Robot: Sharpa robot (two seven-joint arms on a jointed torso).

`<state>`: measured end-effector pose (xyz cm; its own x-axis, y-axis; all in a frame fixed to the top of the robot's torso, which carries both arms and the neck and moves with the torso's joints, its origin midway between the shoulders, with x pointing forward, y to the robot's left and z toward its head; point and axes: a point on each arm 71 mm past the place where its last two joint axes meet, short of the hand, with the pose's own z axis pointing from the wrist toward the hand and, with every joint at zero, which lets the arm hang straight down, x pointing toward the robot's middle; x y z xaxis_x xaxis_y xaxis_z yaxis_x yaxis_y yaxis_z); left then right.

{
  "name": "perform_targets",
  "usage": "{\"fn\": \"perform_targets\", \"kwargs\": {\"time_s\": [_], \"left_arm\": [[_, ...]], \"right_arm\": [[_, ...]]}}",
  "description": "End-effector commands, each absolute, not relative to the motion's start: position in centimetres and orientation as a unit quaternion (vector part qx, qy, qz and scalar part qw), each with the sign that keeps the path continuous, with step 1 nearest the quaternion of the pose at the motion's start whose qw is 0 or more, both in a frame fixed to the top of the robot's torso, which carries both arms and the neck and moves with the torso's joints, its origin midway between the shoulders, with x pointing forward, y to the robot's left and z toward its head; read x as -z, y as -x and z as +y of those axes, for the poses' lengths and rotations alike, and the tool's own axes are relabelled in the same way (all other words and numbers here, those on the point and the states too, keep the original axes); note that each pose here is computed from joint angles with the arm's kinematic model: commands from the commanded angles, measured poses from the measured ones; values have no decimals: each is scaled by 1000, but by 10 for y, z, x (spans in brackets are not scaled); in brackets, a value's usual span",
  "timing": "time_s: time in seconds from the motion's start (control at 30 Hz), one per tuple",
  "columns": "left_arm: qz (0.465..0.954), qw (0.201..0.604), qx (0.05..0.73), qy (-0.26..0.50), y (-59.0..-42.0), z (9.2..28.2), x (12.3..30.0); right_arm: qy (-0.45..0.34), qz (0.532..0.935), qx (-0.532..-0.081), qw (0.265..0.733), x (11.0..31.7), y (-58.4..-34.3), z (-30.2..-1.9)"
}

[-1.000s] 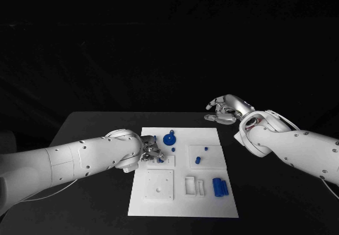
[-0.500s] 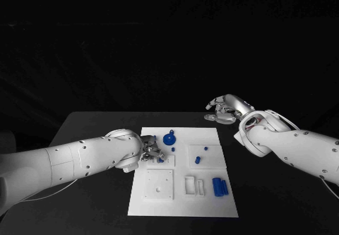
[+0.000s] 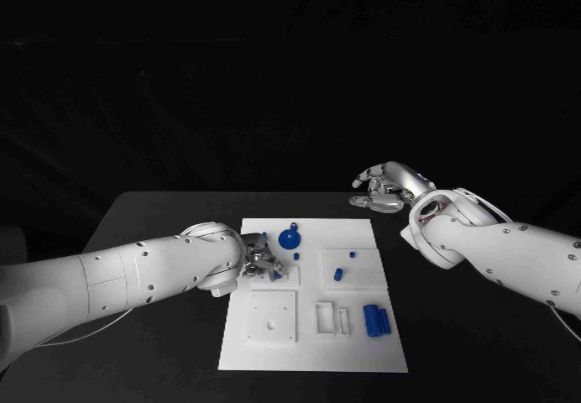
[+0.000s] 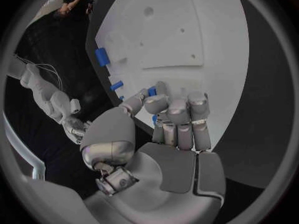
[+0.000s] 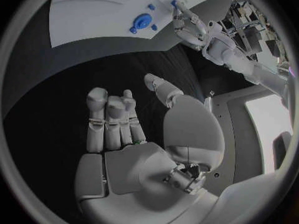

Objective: Assemble the parts on the task board

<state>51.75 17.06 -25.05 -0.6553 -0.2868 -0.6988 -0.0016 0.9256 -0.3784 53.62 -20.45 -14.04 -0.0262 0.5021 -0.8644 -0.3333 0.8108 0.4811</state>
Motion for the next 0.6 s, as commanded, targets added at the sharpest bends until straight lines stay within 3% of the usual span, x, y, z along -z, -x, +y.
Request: {"fn": "perform_targets", "kwargs": {"time_s": [0.03,0.6], "left_arm": [[898,396,179,73,-515,167,253],[897,400,171,75,-516,172,253]], "right_arm": [[-59,652,-303,692,141,-536,-203],[-59,653,-303,692,141,-536,-204]]}}
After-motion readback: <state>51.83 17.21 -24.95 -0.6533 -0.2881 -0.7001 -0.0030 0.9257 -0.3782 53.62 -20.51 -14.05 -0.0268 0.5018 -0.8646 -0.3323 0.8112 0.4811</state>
